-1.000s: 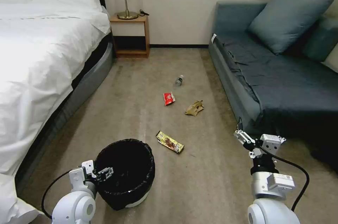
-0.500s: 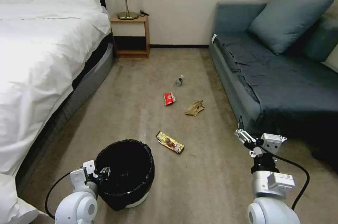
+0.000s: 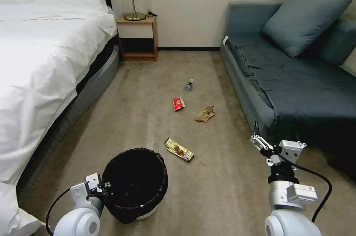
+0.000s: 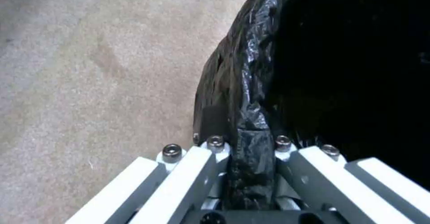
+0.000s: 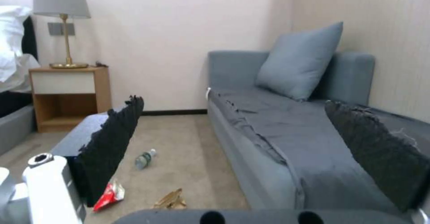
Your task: Pick up the trash bin, then pick up the garbage on the floor and place it into the trash bin.
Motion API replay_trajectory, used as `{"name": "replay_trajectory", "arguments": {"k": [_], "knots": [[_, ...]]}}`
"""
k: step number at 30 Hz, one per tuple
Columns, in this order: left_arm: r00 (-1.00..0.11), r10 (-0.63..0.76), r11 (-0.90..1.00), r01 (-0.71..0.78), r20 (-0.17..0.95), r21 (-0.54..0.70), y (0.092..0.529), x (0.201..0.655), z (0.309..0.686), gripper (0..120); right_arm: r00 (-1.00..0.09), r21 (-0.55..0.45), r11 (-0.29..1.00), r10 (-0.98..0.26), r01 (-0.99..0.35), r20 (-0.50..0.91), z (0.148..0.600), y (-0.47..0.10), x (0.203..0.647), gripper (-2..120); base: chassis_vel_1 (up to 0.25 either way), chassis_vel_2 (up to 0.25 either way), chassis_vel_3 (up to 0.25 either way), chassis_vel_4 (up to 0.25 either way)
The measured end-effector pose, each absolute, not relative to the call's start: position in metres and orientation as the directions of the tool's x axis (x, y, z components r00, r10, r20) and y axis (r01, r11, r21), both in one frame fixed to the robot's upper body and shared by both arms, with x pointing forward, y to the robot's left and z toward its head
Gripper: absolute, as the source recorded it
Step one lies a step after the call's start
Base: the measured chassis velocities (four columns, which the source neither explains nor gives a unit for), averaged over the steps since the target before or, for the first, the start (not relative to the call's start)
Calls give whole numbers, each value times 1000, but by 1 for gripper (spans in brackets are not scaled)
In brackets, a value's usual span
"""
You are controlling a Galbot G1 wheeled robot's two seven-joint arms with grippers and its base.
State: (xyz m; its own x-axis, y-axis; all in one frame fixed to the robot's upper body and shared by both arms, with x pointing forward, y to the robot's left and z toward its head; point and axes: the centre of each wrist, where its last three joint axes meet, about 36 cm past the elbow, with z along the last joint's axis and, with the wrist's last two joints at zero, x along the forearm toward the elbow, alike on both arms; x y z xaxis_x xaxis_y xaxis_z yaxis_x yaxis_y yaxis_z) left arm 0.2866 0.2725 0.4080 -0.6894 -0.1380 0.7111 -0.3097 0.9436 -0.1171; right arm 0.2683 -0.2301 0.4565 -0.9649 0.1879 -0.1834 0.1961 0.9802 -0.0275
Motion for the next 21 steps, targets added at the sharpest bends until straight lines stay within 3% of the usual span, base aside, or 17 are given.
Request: {"name": "replay_trajectory", "arguments": {"k": [7,14,21], "knots": [[-737,-181,940,-325,651,-107,278,284,437,3,-965,1,982,187,190,-182,457,-232,264,100,0,0,0,0],[-826,-258,932,-349,501,-97,291,280,493,3,-969,21,990,138,137,-204,460,-225,256,100,0,0,0,0],[-845,-301,930,-362,441,-59,295,276,509,3,-975,1,998,60,61,-212,443,-212,252,100,0,0,0,0]]}}
